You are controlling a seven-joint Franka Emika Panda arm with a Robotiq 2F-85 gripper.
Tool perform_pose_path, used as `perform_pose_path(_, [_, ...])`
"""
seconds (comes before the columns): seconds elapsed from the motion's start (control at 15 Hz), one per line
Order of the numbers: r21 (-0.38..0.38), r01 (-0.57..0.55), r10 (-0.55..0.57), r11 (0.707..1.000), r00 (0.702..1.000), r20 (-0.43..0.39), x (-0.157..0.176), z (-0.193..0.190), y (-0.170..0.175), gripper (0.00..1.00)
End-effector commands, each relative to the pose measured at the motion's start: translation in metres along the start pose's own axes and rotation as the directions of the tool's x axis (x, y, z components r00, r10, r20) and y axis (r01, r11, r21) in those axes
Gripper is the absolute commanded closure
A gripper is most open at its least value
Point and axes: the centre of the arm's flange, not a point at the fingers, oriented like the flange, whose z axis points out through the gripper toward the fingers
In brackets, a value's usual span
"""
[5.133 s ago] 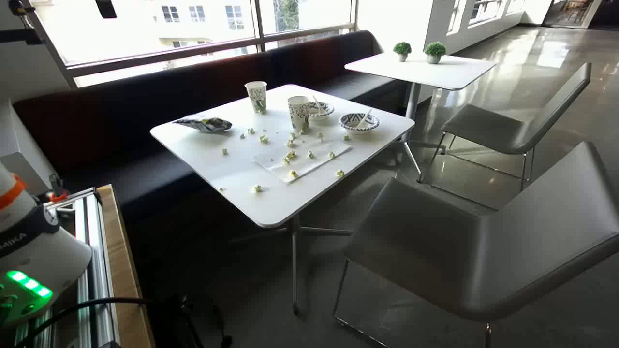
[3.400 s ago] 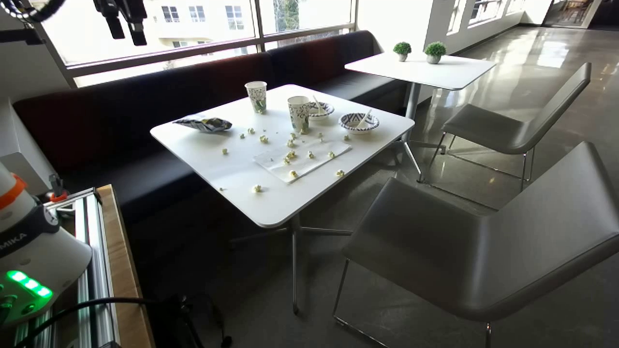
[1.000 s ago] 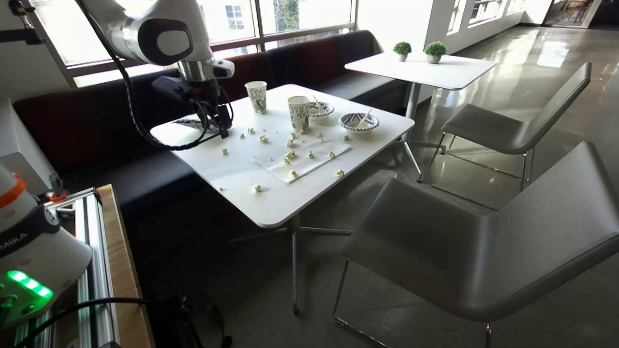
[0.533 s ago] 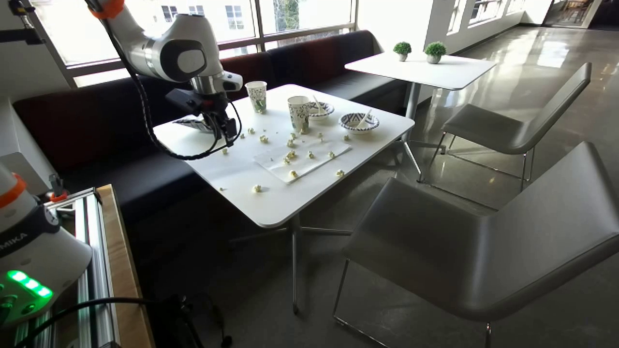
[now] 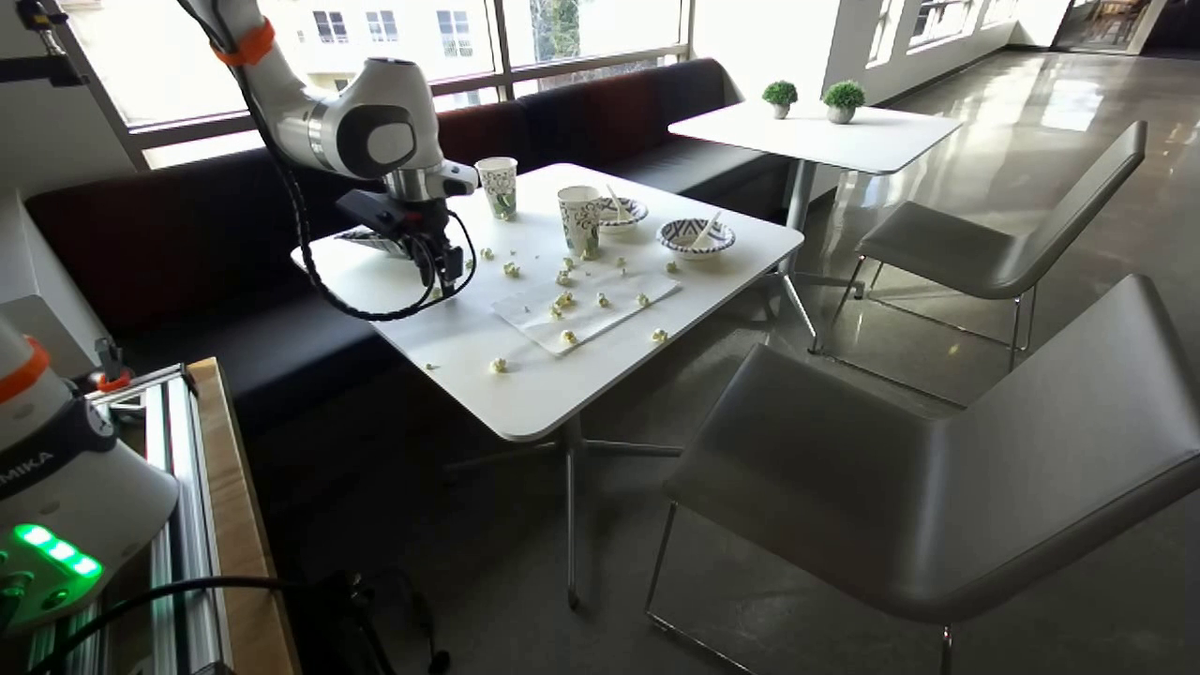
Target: Put some pieces of popcorn into the paper cup on the right
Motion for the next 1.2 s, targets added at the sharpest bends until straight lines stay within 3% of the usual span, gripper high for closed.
perform_pose_path(0.0, [-0.01,0.003,-0.003,1.0,1.0,0.007,0.012,0.018,-0.009,0.5])
perform_pose_path(0.27, [-0.012,-0.006,0.006,1.0,1.0,0.013,0.015,0.016,-0.01,0.59])
perform_pose_path(0.4, [-0.021,-0.008,0.009,1.0,1.0,0.022,0.014,0.015,-0.011,0.58])
perform_pose_path(0.6, [-0.046,-0.002,0.004,0.999,1.0,0.03,0.007,0.012,-0.016,0.47])
perform_pose_path(0.8, [-0.073,0.003,0.0,0.997,0.999,0.044,-0.001,0.011,-0.023,0.45])
perform_pose_path(1.13, [-0.105,-0.005,0.011,0.994,0.998,0.061,-0.006,0.012,-0.028,0.54])
